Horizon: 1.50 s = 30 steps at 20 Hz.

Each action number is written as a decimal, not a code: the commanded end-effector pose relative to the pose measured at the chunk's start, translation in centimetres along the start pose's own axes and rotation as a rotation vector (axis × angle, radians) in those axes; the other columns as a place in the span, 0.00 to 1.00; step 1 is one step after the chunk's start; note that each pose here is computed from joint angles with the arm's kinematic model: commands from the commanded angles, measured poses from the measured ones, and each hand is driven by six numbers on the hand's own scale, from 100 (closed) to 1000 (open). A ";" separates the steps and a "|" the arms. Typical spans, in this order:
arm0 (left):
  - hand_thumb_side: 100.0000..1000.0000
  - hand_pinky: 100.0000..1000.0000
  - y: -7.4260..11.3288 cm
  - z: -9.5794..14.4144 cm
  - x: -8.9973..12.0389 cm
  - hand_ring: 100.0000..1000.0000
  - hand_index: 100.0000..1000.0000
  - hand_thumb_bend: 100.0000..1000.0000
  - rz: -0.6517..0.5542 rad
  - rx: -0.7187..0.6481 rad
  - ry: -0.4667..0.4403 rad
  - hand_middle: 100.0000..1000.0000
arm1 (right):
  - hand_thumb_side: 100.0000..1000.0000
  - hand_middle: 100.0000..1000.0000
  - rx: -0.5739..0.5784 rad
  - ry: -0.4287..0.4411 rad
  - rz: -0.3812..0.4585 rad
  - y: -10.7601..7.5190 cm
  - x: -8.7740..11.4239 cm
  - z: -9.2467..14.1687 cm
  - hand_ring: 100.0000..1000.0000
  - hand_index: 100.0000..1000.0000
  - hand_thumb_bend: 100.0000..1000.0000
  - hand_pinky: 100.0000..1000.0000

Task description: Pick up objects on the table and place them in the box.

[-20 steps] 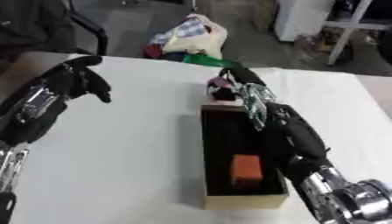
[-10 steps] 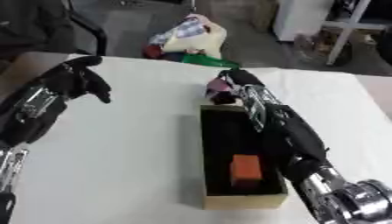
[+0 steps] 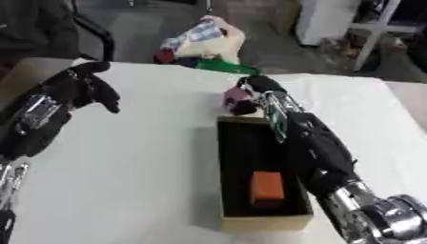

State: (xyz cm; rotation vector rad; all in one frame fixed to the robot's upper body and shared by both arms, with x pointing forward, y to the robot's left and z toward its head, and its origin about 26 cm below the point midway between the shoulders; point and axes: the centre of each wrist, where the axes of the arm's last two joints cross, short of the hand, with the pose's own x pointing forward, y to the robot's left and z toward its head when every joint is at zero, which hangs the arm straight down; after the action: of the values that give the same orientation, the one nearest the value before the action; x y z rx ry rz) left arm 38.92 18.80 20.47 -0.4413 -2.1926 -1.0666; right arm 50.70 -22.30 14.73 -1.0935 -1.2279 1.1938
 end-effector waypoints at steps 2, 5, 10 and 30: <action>0.95 0.70 0.6 -0.1 0.6 0.55 0.92 0.06 -0.015 0.011 -0.015 0.56 | 0.24 0.42 -0.099 -0.009 0.013 -2.1 -0.2 -0.1 0.65 0.79 0.00 0.75; 0.95 0.70 0.7 0.0 0.5 0.55 0.92 0.06 -0.014 0.016 -0.011 0.56 | 0.22 0.41 -0.135 -0.041 0.004 -2.8 0.1 -0.1 0.64 0.79 0.00 0.75; 0.95 0.70 0.7 0.5 0.3 0.55 0.92 0.06 -0.010 0.025 0.005 0.56 | 0.20 0.42 -0.195 -0.131 0.008 -4.7 0.7 0.0 0.65 0.79 0.00 0.75; 0.94 0.70 1.7 2.7 -0.2 0.55 0.92 0.07 -0.010 0.122 0.072 0.57 | 0.33 0.43 -0.075 -0.728 0.026 -6.5 -1.2 3.5 0.65 0.79 0.00 0.75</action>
State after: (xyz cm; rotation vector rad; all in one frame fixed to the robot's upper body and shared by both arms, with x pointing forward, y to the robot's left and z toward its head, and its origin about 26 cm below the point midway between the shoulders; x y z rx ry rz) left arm 38.97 21.38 18.92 -0.3613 -2.1552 -0.9291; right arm 47.80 -23.35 19.01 -0.7129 -1.7783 1.6258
